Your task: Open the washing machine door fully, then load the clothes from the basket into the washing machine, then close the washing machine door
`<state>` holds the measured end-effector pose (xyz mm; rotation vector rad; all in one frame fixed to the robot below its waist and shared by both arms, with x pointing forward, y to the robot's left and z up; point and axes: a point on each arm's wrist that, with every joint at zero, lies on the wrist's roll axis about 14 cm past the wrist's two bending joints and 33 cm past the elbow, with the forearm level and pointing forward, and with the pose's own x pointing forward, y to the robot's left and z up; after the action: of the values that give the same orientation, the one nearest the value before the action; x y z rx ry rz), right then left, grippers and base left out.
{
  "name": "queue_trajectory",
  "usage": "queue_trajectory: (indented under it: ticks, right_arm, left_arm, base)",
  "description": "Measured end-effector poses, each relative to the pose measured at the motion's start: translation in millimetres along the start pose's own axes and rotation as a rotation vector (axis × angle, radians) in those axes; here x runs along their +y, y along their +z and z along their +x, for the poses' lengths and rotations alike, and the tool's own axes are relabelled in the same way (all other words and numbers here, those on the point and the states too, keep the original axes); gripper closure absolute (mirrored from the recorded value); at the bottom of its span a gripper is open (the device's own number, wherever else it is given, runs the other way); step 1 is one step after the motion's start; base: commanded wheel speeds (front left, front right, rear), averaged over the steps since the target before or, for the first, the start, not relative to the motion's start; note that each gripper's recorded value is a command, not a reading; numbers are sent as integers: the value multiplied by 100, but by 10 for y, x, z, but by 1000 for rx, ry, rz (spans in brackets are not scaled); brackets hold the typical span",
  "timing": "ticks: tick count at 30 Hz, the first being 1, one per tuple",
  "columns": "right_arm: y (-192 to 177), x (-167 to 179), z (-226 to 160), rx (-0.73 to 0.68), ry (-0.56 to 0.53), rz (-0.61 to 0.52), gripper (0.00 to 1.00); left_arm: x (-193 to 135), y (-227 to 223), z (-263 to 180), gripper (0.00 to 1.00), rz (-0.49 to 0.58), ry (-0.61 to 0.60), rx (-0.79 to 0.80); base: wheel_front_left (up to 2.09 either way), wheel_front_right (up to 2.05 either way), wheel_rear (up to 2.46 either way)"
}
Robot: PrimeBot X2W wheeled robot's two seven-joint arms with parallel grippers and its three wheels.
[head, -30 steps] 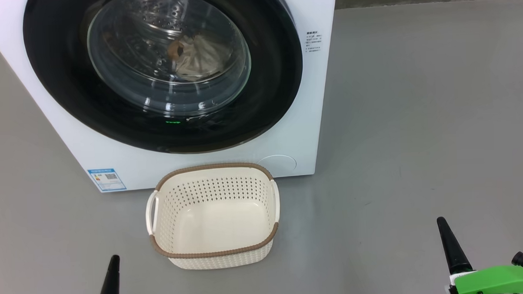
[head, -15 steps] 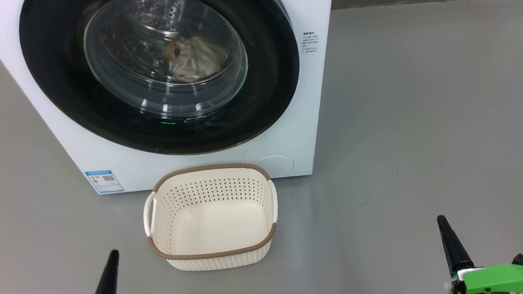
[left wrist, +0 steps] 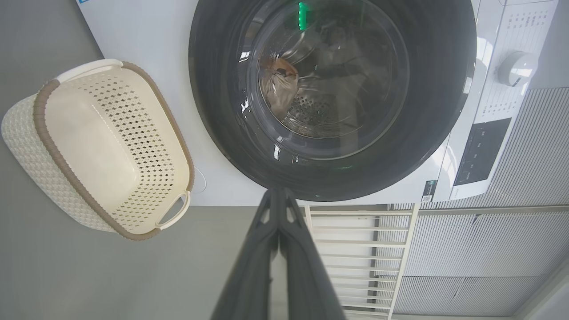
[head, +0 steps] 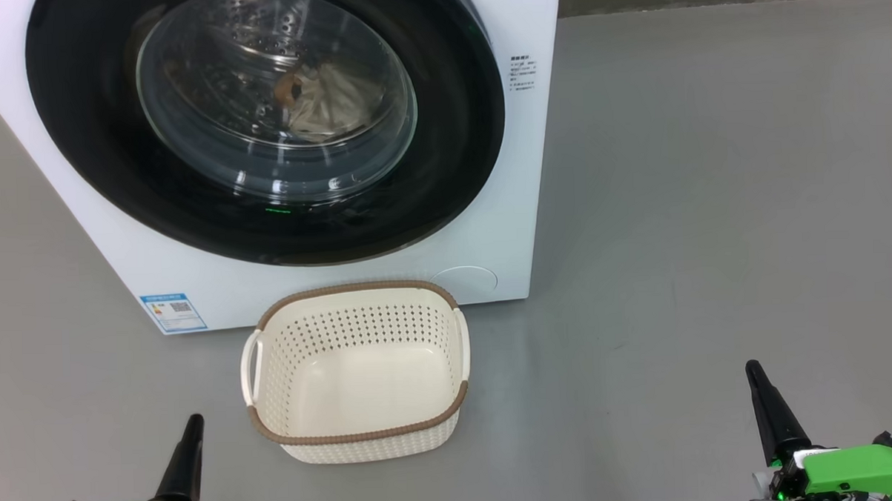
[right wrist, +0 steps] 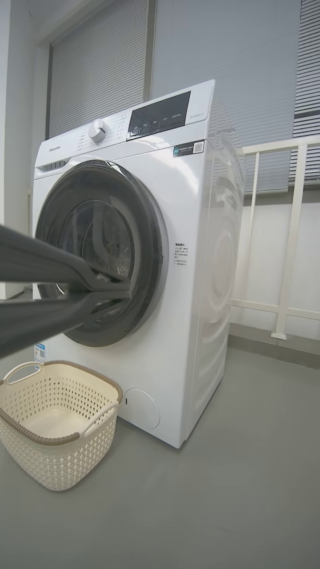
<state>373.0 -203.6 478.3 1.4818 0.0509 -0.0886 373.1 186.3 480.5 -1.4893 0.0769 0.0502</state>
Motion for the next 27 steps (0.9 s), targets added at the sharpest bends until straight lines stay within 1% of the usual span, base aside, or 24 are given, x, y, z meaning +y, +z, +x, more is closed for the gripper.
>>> queue_trajectory:
  ticks: [9,27]
  right_arm:
    - [27,47,27,-3,16,95,100]
    - [33,53,30,0,18,99,100]
  left_arm:
    - [-24,-14,33,100,-92,-9,12]
    - [-39,-1,42,100,-97,-13,12]
  base:
    - [0,0,0]
    - [0,0,0]
